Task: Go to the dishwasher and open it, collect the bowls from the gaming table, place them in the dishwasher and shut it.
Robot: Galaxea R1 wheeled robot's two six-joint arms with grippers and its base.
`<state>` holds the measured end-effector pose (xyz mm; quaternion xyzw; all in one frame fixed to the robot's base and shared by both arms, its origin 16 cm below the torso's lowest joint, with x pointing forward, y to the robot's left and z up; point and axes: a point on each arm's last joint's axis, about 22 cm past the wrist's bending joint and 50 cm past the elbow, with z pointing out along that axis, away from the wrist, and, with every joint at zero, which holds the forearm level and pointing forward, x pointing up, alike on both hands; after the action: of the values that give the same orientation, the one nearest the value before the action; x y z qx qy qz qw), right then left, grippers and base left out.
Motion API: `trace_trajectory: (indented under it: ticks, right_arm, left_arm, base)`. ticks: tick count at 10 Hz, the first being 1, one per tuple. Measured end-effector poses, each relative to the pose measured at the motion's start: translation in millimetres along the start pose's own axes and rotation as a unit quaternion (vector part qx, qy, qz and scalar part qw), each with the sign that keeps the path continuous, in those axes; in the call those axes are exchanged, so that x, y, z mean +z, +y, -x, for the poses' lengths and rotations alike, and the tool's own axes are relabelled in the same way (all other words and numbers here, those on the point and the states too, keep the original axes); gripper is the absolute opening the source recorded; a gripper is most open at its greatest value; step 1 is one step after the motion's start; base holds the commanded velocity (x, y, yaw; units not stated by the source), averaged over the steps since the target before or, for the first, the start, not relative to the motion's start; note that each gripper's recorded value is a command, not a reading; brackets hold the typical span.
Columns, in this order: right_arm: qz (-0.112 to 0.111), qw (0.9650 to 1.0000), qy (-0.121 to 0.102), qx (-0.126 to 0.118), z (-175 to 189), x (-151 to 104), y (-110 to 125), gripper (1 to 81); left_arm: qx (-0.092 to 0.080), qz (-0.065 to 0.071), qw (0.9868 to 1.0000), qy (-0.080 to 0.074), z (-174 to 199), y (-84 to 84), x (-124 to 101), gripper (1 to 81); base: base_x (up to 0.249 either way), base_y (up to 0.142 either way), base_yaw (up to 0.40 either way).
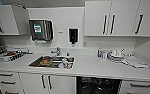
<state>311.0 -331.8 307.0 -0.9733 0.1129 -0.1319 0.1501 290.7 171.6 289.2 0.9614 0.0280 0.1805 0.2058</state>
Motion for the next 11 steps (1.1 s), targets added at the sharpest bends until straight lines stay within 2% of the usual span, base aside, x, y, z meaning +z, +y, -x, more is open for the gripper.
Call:
trace_trajectory:
  ticks: [2,4,5,8,11]
  right_arm:
    - [0.000,0.9999,0.009,-0.014,4.9,0.3,1.0,81.1]
    - [-0.004,0.9994,0.018,-0.029,8.5,1.1,-1.8,81.1]
    - [-0.008,0.9992,0.021,-0.034,10.4,4.1,-8.3,81.1]
    - [-0.016,0.9984,0.028,-0.047,14.4,15.8,-29.1,81.1]
    - [-0.027,0.9983,0.012,-0.051,27.3,21.7,-49.1,81.1]
  left_arm:
    - [0.002,-0.008,1.0000,0.000,-0.7,-8.2,-1.1,81.1]
    - [0.002,-0.009,1.0000,0.001,0.2,-3.6,2.1,81.1]
    - [0.002,-0.010,0.9999,0.000,0.7,-2.2,3.2,81.1]
    - [0.005,-0.022,0.9997,0.001,-0.3,-13.4,1.9,81.1]
    - [0.004,-0.018,0.9998,0.000,2.0,-4.5,2.6,81.1]
  base:
    - [0.000,0.000,0.000]
    - [0.000,0.000,0.000]
    - [0.000,0.000,0.000]
    - [0.000,0.000,0.000]
    - [0.000,0.000,0.000]
